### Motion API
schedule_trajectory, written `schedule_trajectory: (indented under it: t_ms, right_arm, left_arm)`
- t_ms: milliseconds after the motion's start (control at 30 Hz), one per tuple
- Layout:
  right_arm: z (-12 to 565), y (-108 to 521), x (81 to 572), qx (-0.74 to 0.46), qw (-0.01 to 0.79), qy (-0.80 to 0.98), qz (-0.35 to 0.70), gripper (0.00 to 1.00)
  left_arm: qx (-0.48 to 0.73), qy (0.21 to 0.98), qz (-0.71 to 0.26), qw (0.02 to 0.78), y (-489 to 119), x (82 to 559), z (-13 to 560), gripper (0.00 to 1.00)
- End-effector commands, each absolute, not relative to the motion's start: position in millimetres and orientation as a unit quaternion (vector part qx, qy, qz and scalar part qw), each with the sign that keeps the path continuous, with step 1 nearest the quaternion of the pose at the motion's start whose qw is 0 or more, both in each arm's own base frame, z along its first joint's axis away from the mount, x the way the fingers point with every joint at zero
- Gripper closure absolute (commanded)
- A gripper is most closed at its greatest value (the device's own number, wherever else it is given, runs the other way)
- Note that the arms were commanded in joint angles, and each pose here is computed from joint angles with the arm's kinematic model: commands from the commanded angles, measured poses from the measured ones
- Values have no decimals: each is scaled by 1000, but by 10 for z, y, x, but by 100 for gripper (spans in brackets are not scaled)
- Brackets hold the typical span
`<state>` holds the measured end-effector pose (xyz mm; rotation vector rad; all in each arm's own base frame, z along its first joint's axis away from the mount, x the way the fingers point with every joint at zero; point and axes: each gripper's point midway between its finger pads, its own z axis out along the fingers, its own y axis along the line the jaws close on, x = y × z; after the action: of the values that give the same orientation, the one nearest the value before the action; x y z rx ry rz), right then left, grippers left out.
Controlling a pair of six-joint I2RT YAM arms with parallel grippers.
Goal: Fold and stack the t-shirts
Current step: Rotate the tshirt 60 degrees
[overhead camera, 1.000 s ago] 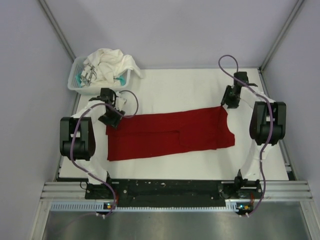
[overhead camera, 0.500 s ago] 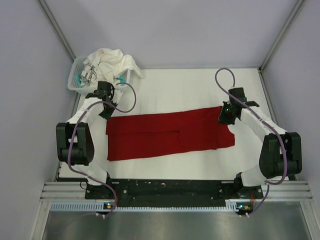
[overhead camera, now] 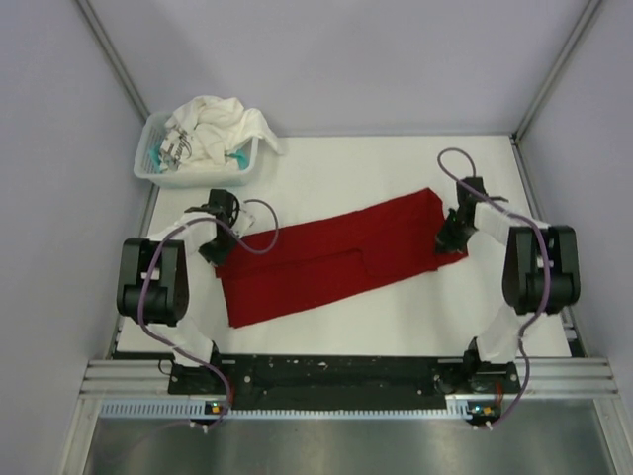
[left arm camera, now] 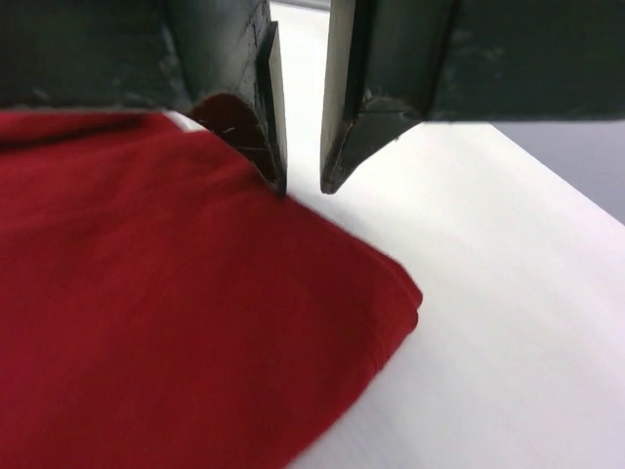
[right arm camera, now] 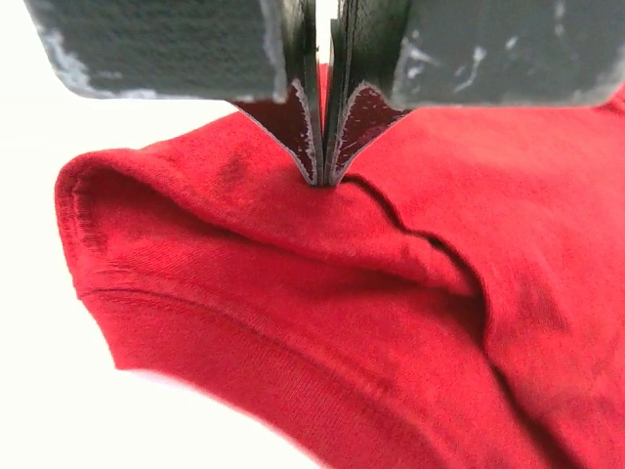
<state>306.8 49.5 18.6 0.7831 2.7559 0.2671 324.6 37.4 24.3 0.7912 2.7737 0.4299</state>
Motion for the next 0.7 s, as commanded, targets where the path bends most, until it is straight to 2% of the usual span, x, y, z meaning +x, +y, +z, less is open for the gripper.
schedule_trajectory:
  t_ms: [0, 133, 267, 367, 500, 600, 633, 667]
  right_arm:
    - [475, 97, 4241, 276, 227, 931, 76, 100]
    - [693, 143, 5051, 254, 245, 930, 105, 100]
    - [1141, 210, 5282, 216, 281, 926, 128, 100]
    - [1283, 68, 5074, 219, 293, 926, 87, 100]
    - [1028, -1, 4522, 226, 248, 940, 54, 98]
    - [865, -91, 4224, 231, 226, 946, 22, 87]
    - [805, -124, 4155, 235, 218, 947, 12, 72]
    - [741, -156, 4084, 238, 210, 948, 6, 68]
  left_arm:
    - [322, 938, 87, 92, 166, 2755, 381, 73]
    - [384, 920, -22, 69, -237, 2245, 563, 66]
    - [419, 898, -87, 105, -479, 2042, 895, 61]
    - [415, 893, -58, 165, -487, 2330, 1090, 58]
    - [367, 904, 21, 219, -366, 2997, 1170, 60]
    - [342, 913, 53, 217, -316, 3378, 1128, 62]
    - [343, 914, 55, 209, -319, 3467, 1047, 60]
    - [346, 913, 58, 207, -317, 3537, 1007, 58]
